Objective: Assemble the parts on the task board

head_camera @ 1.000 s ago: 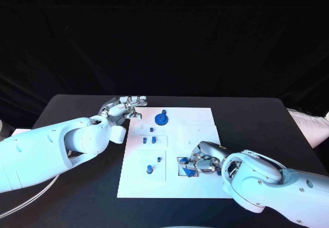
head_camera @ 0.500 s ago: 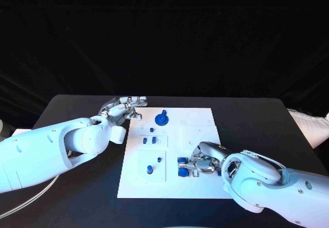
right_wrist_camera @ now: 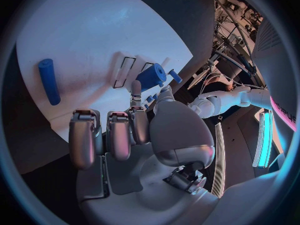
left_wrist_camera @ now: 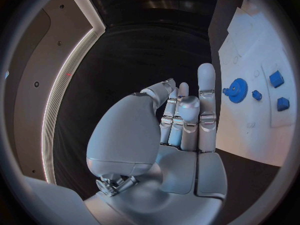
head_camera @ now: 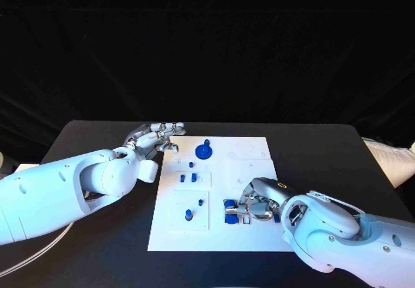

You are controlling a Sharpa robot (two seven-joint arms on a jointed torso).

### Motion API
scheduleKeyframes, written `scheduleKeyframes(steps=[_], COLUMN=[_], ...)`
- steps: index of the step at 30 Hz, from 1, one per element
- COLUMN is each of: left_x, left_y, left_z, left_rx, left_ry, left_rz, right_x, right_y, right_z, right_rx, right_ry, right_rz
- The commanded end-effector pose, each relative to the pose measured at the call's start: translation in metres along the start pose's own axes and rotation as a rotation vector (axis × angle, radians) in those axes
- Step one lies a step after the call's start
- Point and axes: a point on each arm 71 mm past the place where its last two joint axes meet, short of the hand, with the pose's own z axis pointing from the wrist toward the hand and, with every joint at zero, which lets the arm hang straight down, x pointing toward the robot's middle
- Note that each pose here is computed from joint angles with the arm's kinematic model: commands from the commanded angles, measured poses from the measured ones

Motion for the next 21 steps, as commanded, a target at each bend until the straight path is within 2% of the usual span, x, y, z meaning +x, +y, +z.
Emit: scheduleKeyframes(steps=[1,13,21], left_x=[0.0024,0.001,0.0014], left_y=[-0.0004,0.0001,0.0003], left_z=[-0.0001,-0.0006,-0.0006], left_rx=[0.003,0.001,0.001], left_ry=[0.024,0.022,0.023], left_rz=[-0.004,-0.004,-0.004], right_x=[-0.0013,-0.0019,0.0], right_y=[0.0033,0.0008,-0.0026], right_z=[-0.0032,-0.0093,-0.0058], right_rx=[-0.027,-0.027,-0.016], right_ry=[-0.016,0.006,0.023], right_rz=[-0.015,-0.026,-0.039])
